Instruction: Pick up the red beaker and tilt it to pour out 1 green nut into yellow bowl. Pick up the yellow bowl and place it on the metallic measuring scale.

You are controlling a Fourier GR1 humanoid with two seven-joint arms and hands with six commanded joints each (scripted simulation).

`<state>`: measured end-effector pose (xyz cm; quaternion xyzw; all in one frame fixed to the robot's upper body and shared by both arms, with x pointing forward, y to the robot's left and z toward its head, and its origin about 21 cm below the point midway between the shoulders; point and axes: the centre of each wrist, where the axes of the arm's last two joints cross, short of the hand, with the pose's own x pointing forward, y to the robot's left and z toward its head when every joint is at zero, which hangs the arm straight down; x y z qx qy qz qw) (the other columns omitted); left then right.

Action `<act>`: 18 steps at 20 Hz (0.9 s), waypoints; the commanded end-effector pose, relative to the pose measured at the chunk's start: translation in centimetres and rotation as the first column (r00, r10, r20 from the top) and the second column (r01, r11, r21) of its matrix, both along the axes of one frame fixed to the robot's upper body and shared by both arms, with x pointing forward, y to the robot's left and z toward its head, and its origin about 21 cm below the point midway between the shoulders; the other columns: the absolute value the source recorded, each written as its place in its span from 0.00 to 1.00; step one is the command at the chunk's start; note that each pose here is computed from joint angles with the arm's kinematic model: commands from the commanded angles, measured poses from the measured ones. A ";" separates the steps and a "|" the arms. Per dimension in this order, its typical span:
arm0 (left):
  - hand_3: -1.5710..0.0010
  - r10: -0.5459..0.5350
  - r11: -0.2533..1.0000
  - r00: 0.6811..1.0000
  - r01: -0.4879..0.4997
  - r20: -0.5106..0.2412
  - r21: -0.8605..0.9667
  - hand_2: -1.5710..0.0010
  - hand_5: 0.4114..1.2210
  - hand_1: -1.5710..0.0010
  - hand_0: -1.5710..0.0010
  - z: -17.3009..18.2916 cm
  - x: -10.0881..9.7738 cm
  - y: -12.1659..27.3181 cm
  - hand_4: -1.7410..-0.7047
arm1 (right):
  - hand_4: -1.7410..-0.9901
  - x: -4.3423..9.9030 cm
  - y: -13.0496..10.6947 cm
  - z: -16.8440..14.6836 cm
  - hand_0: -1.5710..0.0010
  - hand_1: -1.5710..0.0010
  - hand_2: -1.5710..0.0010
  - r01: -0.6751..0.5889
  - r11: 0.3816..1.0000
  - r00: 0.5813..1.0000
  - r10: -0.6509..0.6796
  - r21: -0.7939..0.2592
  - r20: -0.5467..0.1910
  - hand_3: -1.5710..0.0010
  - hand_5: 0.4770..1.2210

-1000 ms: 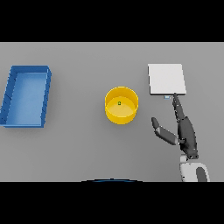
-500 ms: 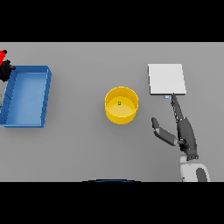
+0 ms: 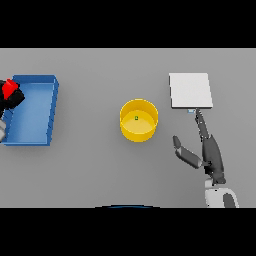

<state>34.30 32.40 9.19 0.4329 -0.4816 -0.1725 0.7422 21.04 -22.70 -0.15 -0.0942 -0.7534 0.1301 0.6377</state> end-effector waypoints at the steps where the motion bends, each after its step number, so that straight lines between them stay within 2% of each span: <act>1: 0.13 -0.038 0.999 0.999 0.038 -0.038 -0.004 0.09 0.52 0.08 0.00 0.1 -0.4 -0.2 0.35 | 0.73 0.0 -0.3 0.0 1.00 1.00 1.00 0.007 1.000 1.000 -0.007 0.002 -0.010 1.00 0.25; 2: 0.28 -0.067 0.998 0.995 0.066 -0.075 -0.021 0.24 0.48 0.25 0.07 0.4 -0.4 -0.3 0.49 | 0.74 0.1 -0.2 0.1 1.00 1.00 1.00 -0.001 1.000 1.000 0.001 0.010 -0.008 1.00 0.25; 4: 0.54 -0.109 0.994 0.984 0.103 -0.144 -0.049 0.51 0.43 0.52 0.41 0.6 -1.0 -0.1 0.68 | 0.74 -0.1 -0.3 0.1 1.00 1.00 1.00 -0.002 1.000 1.000 0.002 0.004 -0.002 1.00 0.25; 5: 0.63 -0.128 0.991 0.979 0.121 -0.162 -0.048 0.61 0.41 0.62 0.52 1.1 -1.1 0.0 0.75 | 0.75 -0.3 -0.4 0.0 1.00 1.00 1.00 0.000 1.000 1.000 0.000 -0.005 0.001 1.00 0.25; 7: 0.76 -0.158 0.987 0.970 0.151 -0.187 -0.055 0.75 0.37 0.75 0.70 1.5 -1.4 -0.1 0.83 | 0.74 -0.3 -0.2 0.1 1.00 1.00 1.00 -0.006 1.000 1.000 0.006 -0.007 -0.009 1.00 0.26; 11: 0.90 -0.164 0.985 0.969 0.152 -0.187 -0.077 0.90 0.33 0.90 0.88 1.8 -1.2 0.4 0.91 | 0.74 -0.3 -0.1 0.4 1.00 1.00 1.00 -0.009 1.000 1.000 0.009 0.002 -0.020 1.00 0.26; 17: 0.97 -0.186 0.979 0.979 0.177 -0.081 -0.104 0.97 0.32 0.97 0.97 2.2 -0.9 0.3 0.92 | 0.72 0.0 0.6 0.3 1.00 1.00 1.00 -0.002 0.997 0.999 -0.001 -0.083 -0.042 1.00 0.25; 18: 0.98 -0.189 0.979 0.979 0.181 -0.078 -0.096 0.98 0.32 0.98 0.97 2.1 -0.7 0.1 0.93 | 0.75 0.3 0.8 0.7 1.00 1.00 1.00 -0.047 0.995 0.999 0.046 -0.085 -0.016 1.00 0.27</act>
